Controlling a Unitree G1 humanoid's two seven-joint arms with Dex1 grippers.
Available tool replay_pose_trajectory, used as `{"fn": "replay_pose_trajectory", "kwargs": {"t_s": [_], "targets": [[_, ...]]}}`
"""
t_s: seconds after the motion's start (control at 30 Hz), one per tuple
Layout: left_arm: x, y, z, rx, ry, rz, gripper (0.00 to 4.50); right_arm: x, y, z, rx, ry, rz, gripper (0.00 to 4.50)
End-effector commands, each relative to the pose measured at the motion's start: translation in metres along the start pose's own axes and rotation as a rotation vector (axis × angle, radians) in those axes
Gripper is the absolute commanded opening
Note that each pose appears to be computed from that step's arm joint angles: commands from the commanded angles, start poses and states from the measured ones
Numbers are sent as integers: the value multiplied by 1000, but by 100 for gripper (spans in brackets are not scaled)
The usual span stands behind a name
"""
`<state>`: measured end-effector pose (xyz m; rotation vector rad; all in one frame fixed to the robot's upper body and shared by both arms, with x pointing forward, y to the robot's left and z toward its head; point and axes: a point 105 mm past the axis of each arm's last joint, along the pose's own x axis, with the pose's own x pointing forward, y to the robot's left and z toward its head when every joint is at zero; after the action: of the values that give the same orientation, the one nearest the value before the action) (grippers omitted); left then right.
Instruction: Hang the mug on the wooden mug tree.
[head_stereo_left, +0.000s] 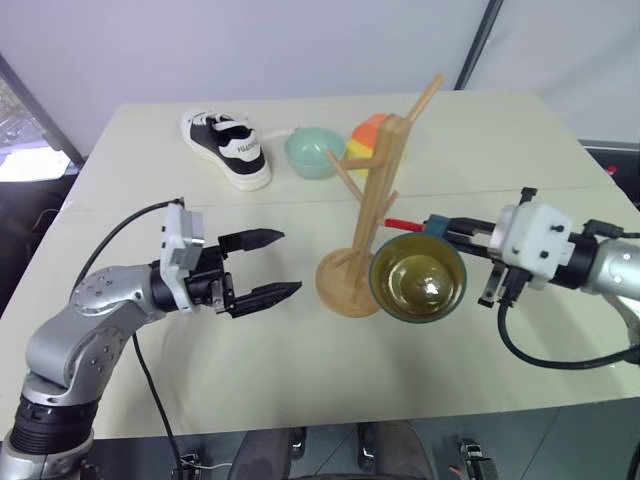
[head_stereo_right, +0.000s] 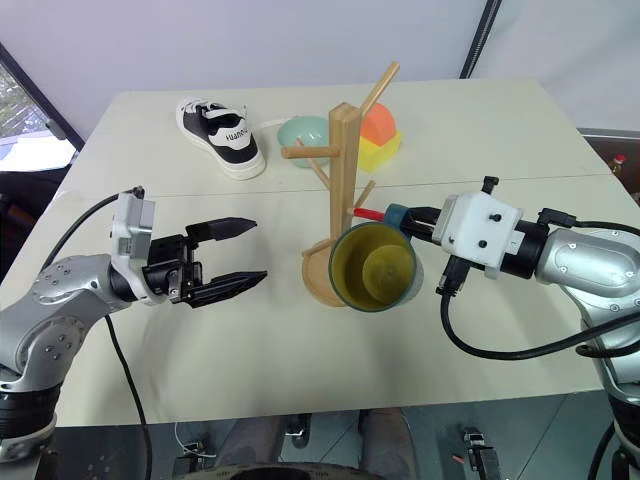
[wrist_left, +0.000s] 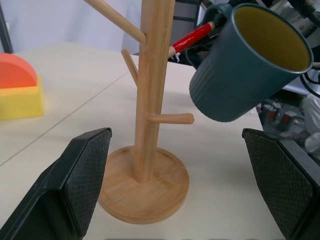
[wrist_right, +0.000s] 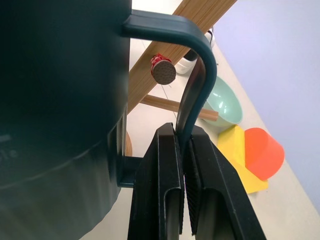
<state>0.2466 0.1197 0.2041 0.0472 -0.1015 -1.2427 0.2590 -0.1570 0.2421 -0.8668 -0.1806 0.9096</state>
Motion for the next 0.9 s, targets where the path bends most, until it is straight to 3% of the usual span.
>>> {"fn": "replay_pose_trajectory", "kwargs": {"t_s": [0.03, 0.3, 0.4, 0.57, 0.73, 0.9], "targets": [[0, -6, 12, 37, -34, -12, 450, 2, -5, 4, -42, -10, -11, 3], [-1, -7, 13, 42, -32, 0, 450, 9, -7, 0, -42, -10, -4, 3], [-1, -7, 13, 42, -33, 1, 450, 10, -9, 1, -38, -14, -6, 102], [-1, -7, 12, 42, -34, 2, 450, 5, -16, 3, -63, -8, -45, 346], [-3, -3, 7, 31, -28, 28, 450, -15, -32, -12, 36, 17, -144, 346], [-19, 28, -15, -35, -34, 261, 450, -33, -24, -63, 390, -19, -314, 346]]}}
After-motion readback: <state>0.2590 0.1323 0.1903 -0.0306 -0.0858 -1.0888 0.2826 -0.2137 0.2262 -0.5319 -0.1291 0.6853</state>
